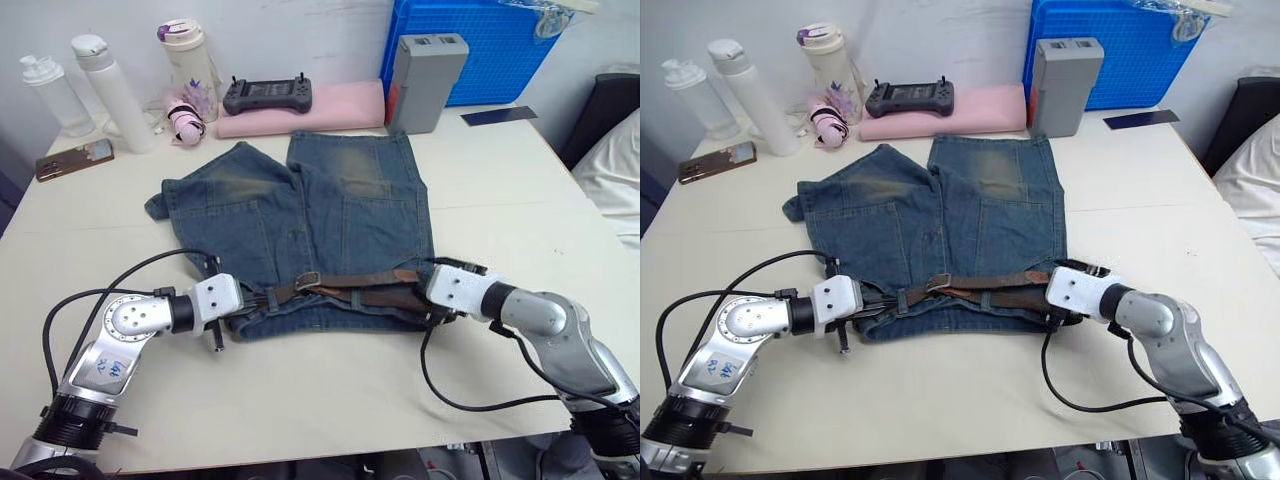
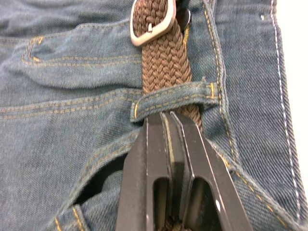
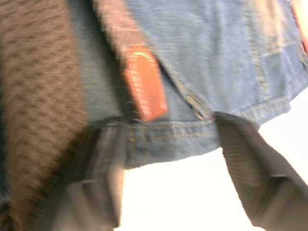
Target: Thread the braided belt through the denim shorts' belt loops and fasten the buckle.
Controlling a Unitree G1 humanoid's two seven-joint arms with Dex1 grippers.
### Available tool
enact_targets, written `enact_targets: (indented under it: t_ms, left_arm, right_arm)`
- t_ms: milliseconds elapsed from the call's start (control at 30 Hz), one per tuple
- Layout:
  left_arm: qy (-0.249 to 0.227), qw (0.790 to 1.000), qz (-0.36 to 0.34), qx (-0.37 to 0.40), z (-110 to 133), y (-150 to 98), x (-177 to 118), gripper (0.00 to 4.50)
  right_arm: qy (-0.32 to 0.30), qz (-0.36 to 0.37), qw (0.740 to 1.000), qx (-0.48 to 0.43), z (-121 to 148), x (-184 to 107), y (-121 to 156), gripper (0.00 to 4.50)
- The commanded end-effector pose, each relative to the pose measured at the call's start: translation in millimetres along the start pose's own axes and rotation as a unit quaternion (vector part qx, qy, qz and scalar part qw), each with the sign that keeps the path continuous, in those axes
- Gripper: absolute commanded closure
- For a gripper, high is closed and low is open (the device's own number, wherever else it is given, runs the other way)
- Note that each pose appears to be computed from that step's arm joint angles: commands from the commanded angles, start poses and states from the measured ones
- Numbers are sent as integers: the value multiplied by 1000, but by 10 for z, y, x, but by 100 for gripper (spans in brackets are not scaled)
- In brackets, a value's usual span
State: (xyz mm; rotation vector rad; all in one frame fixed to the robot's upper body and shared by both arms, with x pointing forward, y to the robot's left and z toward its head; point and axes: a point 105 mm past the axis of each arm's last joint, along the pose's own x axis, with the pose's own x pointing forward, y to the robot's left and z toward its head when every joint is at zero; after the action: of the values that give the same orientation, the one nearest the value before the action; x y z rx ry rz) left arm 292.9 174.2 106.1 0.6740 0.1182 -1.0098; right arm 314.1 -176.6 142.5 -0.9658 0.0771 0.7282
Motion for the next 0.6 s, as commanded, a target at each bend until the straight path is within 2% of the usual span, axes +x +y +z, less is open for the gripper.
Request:
enact_targets:
  t_ms: [33, 167, 367, 467, 600]
  left_arm:
    - [2, 998, 37, -42, -70, 107, -165, 450]
    - [-46, 992, 92, -77, 192, 310, -467, 450]
    - [-125, 969, 153, -147, 539, 410, -910, 450]
    - [-129, 961, 170, -174, 562, 362, -1136, 450]
    - [-112, 959, 181, -186, 574, 235, -1314, 450]
  right_arm:
    - [-64, 1, 998, 24, 279, -118, -134, 10]
    - [-109, 58, 984, 131, 401, -284, -155, 10]
    - [-156, 67, 956, 239, 480, -390, -323, 10]
    - [-182, 75, 939, 282, 540, -394, -345, 10]
    - [-180, 79, 932, 306, 535, -361, -302, 10]
